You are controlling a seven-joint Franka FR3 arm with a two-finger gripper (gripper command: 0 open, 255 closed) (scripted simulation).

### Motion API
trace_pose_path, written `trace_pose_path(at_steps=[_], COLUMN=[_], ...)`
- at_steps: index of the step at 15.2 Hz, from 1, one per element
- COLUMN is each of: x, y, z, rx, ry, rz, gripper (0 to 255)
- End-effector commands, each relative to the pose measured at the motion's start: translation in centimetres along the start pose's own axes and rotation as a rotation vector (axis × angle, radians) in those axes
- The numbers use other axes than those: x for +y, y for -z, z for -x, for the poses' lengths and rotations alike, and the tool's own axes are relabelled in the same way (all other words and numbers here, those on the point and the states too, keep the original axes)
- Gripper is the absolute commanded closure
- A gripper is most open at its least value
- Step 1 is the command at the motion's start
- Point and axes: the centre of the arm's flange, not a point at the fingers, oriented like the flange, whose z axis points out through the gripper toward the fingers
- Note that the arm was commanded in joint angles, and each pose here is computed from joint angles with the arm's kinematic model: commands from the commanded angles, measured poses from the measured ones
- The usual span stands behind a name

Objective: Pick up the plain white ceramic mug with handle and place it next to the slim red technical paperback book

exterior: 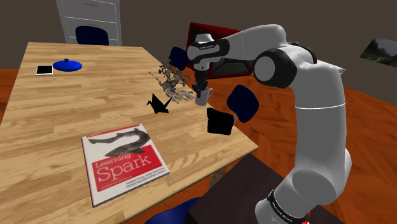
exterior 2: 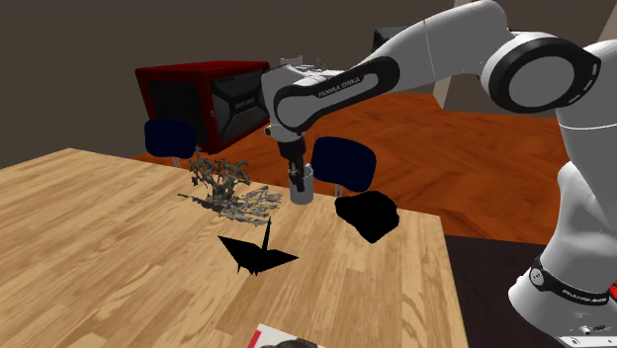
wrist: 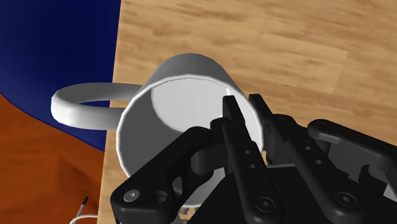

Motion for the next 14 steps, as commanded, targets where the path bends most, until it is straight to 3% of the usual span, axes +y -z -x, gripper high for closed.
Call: trace_pose_path(at_steps=[1,14], x=[0.1,0.3], y=[1.0,7.8], z=[0.2,1.4], rx=[0.0,0.0], ry=[0.0,0.0], rz=[0.0,0.0], gripper=[255,255])
